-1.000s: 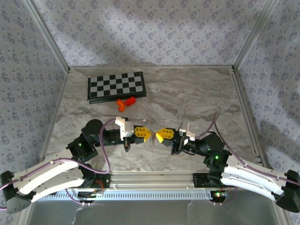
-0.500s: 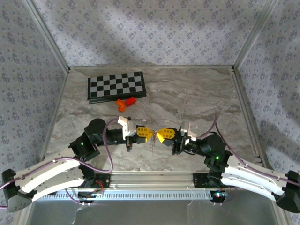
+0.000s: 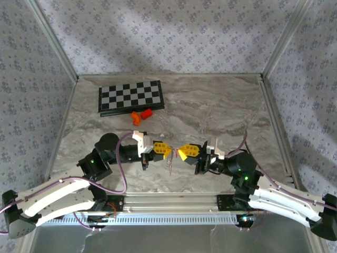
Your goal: Put the keys on the keyring
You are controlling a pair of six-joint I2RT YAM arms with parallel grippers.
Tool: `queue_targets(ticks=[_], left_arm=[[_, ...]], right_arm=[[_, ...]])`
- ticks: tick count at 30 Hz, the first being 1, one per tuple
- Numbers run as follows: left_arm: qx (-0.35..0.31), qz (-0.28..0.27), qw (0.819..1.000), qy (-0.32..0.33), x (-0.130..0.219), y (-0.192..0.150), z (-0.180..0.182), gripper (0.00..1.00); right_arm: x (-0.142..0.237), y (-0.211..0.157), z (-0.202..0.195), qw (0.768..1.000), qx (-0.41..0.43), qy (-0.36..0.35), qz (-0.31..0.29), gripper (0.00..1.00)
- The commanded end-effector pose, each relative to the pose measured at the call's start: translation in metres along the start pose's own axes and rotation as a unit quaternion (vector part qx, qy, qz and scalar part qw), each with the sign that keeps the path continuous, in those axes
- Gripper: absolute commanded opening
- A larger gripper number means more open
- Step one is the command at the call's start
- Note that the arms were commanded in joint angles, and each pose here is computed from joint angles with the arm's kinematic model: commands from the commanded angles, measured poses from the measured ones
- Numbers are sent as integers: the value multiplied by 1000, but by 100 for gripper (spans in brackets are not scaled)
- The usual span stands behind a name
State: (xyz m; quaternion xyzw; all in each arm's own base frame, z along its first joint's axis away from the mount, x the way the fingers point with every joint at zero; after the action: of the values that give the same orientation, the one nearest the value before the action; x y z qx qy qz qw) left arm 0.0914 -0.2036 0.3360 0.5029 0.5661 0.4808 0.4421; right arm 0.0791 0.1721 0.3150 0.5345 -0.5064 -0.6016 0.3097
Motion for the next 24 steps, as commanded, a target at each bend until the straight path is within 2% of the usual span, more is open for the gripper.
queue_targets(ticks=[1,24], left_arm=[[-22,-29,999,-13,2,18,-6,0],[-21,-29,999,-20,0,17,-6,0]], right_arm=[[1,3,-1,1000,-3,-3,-8,0],[-3,-1,-2,1000,-4,-4,-4,0]])
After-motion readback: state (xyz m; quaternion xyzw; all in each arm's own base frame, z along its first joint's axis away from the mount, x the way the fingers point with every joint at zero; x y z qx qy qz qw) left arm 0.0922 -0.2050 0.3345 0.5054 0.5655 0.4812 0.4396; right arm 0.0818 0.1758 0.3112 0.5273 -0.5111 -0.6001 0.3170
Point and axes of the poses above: each hand's point on the last joint's axis, 136 mm out from that joint toward the fingers, its own x axis back along the fingers, its own z axis along the line the jaws close on, y = z × x, the point moved 10 cm from there along x, back along the fingers, and after that the axes turned 8 degrees about x, right-handed, at the moved point
